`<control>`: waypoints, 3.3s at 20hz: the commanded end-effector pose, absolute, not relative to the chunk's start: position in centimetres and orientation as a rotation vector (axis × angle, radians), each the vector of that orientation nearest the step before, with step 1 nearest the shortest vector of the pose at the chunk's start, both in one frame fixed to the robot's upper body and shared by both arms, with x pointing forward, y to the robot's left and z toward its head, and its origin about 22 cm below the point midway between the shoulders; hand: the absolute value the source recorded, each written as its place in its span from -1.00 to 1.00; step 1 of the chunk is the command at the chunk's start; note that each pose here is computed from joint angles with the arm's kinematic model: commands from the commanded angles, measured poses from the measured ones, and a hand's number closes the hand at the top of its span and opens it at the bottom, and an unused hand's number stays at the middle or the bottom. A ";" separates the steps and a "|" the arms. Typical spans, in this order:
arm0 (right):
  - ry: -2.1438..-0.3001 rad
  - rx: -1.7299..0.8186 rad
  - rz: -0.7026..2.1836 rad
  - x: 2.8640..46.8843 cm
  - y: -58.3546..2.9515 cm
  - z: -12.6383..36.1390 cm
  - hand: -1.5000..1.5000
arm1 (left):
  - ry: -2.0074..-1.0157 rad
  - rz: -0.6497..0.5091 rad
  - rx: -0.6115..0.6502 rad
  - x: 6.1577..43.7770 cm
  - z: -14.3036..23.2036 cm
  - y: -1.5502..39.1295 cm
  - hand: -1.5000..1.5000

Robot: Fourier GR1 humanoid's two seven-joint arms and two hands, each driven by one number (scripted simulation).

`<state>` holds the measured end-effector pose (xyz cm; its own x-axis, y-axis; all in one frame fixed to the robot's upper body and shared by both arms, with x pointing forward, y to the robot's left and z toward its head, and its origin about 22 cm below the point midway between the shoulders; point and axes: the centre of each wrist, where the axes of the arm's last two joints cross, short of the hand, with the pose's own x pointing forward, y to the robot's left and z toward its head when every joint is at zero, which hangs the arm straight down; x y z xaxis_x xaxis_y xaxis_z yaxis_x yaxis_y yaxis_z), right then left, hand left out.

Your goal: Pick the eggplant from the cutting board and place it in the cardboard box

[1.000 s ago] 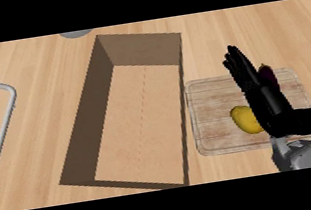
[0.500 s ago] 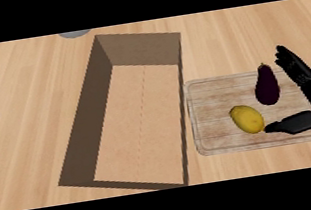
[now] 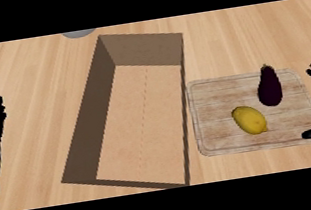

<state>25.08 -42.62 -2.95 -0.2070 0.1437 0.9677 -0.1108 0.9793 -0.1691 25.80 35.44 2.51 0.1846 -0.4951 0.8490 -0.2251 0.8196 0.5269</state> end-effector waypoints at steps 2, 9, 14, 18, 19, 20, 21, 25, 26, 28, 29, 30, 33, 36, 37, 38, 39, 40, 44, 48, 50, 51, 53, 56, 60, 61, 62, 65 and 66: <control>-1.740 -0.190 0.424 25.7 -47.9 -0.6 -1.00 | -1.392 -0.236 0.628 26.4 2.2 34.3 0.00; -1.494 -0.218 0.858 30.0 -47.8 4.2 -1.00 | -1.404 -0.243 0.630 26.3 1.6 35.2 0.00; -1.323 -0.205 1.065 32.7 -46.0 4.6 -1.00 | -1.398 -0.243 0.614 28.0 1.9 34.6 0.00; -1.242 -0.135 1.115 34.2 -44.2 3.3 -1.00 | -1.388 -0.239 0.632 27.1 1.9 34.7 0.00; -1.248 -0.130 1.116 35.0 -44.0 4.2 -1.00 | -1.389 -0.233 0.661 27.3 2.8 35.7 0.00; -1.230 -0.143 1.103 36.2 -43.3 4.7 -1.00 | -1.394 -0.243 0.622 26.9 1.8 35.3 0.00; -1.205 -0.127 1.153 35.9 -43.4 4.5 -1.00 | -1.392 -0.236 0.618 28.3 1.4 32.6 0.00; -1.181 -0.180 1.195 36.3 -42.2 3.1 -1.00 | -1.367 -0.217 0.620 26.7 -0.1 35.6 0.00; -1.202 -0.173 1.170 36.5 -40.9 1.8 -1.00 | -1.385 -0.219 0.635 26.1 0.4 36.3 0.00; -1.208 -0.170 1.191 36.3 -42.0 2.4 -1.00 | -1.389 -0.224 0.642 27.7 3.8 35.7 0.00; -1.182 -0.163 1.182 37.0 -41.3 2.5 -1.00 | -1.391 -0.235 0.639 27.5 1.9 34.9 0.00; -1.208 -0.165 1.161 35.8 -41.2 0.3 -1.00 | -1.396 -0.243 0.633 26.8 1.2 34.9 0.00; -1.173 -0.150 1.183 36.6 -40.4 1.1 -1.00 | -1.363 -0.230 0.643 25.1 0.5 36.1 0.00; -1.211 -0.136 1.157 36.6 -41.5 1.8 -1.00 | -1.386 -0.227 0.613 27.2 3.0 34.9 0.00; -1.230 -0.139 1.191 36.6 -40.2 0.6 -1.00 | -1.382 -0.229 0.631 27.1 1.4 36.2 0.00; -1.220 -0.103 1.188 36.9 -41.5 2.4 -1.00 | -1.372 -0.219 0.622 27.5 2.1 36.0 0.00; -1.246 -0.102 1.172 36.3 -41.9 1.8 -1.00 | -1.389 -0.214 0.649 26.3 2.3 37.2 0.00; -1.262 -0.071 1.184 37.7 -39.2 1.8 -1.00 | -1.370 -0.209 0.657 27.3 1.0 35.2 0.00; -1.286 -0.041 1.198 37.7 -39.2 2.0 -1.00 | -1.367 -0.217 0.639 26.3 1.1 34.9 0.00; -1.298 -0.030 1.199 38.8 -38.7 3.7 -1.00 | -1.363 -0.204 0.637 25.5 1.6 35.6 0.00; -1.256 -0.038 1.231 38.1 -38.8 2.9 -1.00 | -1.368 -0.220 0.656 26.5 2.2 37.4 0.00; -1.238 -0.076 1.250 38.1 -37.6 2.0 -1.00 | -1.357 -0.202 0.654 26.4 -0.1 36.0 0.00; -1.187 -0.108 1.298 38.6 -36.8 2.1 -1.00 | -1.359 -0.214 0.658 26.9 0.5 36.2 0.00; -1.126 -0.111 1.284 37.8 -36.3 0.6 -1.00 | -1.364 -0.214 0.657 27.5 1.9 35.9 0.00; -1.106 -0.119 1.270 37.3 -37.4 -0.2 -1.00 | -1.376 -0.222 0.618 26.9 0.5 34.3 0.00; -1.108 -0.133 1.268 36.6 -36.5 -1.6 -1.00 | -1.365 -0.222 0.648 26.5 0.8 35.2 0.00; -1.134 -0.134 1.220 37.2 -36.9 -0.5 1.00 | -1.369 -0.211 0.633 25.4 2.0 35.7 0.00; -1.281 -0.308 1.205 37.2 -36.1 -1.1 1.00 | -1.374 -0.214 0.638 26.4 1.5 35.1 0.00; -1.287 -0.324 1.203 37.4 -35.3 -1.2 1.00 | -1.382 -0.193 0.650 26.8 0.9 35.5 0.00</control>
